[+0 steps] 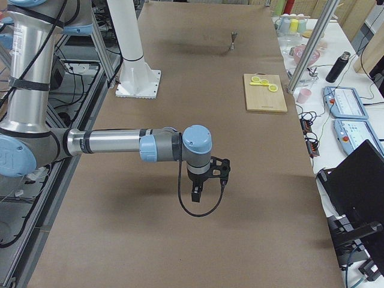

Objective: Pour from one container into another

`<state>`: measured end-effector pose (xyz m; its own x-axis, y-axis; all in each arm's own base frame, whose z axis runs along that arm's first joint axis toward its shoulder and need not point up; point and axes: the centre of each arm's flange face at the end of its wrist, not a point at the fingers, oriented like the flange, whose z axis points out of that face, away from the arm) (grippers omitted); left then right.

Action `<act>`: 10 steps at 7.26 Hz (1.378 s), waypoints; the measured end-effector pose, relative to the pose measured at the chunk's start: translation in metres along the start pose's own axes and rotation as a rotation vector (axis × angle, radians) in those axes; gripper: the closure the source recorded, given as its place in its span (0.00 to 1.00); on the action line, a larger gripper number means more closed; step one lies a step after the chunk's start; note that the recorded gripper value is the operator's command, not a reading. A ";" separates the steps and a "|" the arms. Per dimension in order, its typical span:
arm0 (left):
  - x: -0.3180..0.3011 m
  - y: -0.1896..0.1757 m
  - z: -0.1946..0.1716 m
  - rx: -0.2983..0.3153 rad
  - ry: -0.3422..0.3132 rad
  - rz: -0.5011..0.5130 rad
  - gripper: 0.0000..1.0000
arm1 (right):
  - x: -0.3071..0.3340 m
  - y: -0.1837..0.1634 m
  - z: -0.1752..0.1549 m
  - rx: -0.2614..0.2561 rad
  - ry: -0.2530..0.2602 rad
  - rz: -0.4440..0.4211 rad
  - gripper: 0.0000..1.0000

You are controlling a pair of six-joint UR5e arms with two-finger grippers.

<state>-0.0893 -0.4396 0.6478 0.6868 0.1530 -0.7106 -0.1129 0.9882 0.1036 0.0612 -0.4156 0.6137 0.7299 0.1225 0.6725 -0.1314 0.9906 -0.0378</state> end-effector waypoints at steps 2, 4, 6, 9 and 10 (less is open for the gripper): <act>-0.001 0.002 0.002 -0.003 0.001 -0.004 0.02 | 0.000 0.000 0.000 0.000 0.000 0.000 0.00; -0.003 0.002 0.004 -0.008 0.000 -0.008 0.02 | 0.000 0.000 0.000 -0.001 0.000 0.001 0.00; -0.006 0.004 0.007 -0.016 -0.002 -0.013 0.02 | 0.000 0.000 0.000 -0.001 0.000 0.001 0.00; -0.010 0.006 0.011 -0.023 -0.002 -0.016 0.02 | 0.000 0.001 0.000 -0.002 -0.003 0.002 0.00; -0.011 0.006 0.012 -0.025 -0.001 -0.019 0.02 | 0.000 0.001 0.001 -0.003 -0.005 0.002 0.00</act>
<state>-0.0889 -0.4351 0.6646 0.6895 0.1338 -0.7119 -0.1177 0.9904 0.0722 0.0604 -0.4152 0.6139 0.7263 0.1240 0.6761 -0.1307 0.9906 -0.0412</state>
